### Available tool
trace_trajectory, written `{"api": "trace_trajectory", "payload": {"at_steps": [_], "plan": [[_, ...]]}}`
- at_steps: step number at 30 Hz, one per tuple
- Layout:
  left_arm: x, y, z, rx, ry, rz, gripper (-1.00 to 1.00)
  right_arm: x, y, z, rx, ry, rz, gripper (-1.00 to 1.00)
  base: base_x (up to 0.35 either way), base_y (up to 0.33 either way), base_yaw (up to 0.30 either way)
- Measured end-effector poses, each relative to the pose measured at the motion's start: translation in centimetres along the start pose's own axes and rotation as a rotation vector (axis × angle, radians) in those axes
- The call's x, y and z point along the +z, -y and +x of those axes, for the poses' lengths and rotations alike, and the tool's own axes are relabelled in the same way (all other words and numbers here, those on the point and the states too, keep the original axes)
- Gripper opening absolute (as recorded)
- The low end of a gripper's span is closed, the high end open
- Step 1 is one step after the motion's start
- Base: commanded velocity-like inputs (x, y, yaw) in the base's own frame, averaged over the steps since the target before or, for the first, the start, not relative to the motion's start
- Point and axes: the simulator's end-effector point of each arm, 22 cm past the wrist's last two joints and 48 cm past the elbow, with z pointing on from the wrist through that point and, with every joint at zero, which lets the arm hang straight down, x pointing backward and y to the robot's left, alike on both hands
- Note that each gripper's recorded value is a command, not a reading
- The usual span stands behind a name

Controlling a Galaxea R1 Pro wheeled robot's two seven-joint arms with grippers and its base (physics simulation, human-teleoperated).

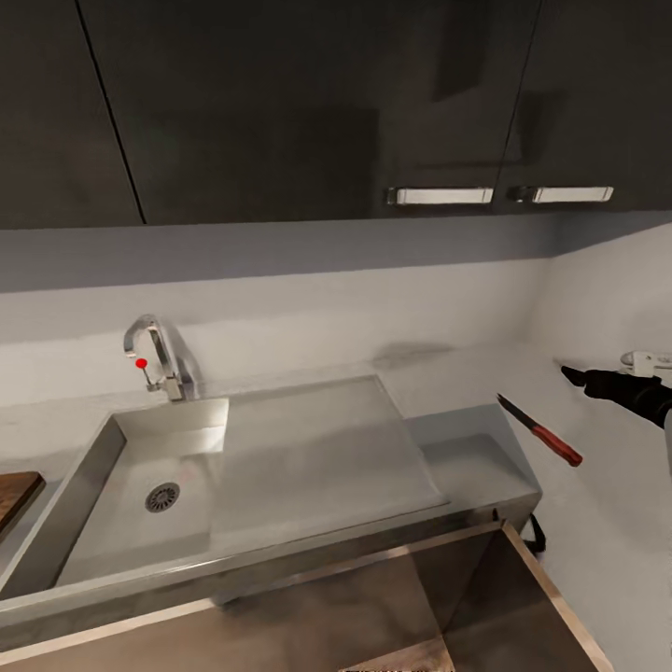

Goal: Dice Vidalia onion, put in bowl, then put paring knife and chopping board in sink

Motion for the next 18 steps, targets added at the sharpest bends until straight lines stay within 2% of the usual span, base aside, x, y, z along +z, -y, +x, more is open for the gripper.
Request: {"api": "trace_trajectory", "payload": {"at_steps": [8,11,14,18], "plan": [[0.0,0.0,0.1,-0.006,-0.004,0.000,1.00,0.4,0.0,1.0,0.006,-0.021,0.000,1.00,0.004,-0.007,0.000],[0.0,0.0,0.2,-0.006,-0.004,0.000,1.00,0.8,0.2,2.6,0.022,-0.055,-0.001,1.00,0.000,0.000,0.000],[0.0,0.0,0.2,-0.006,-0.004,0.000,1.00,1.6,0.9,6.1,0.046,-0.133,0.016,1.00,0.000,0.000,0.000],[0.0,0.0,0.2,-0.006,-0.004,0.000,1.00,1.8,2.0,8.1,0.021,-0.184,0.058,1.00,0.000,0.000,0.000]]}}
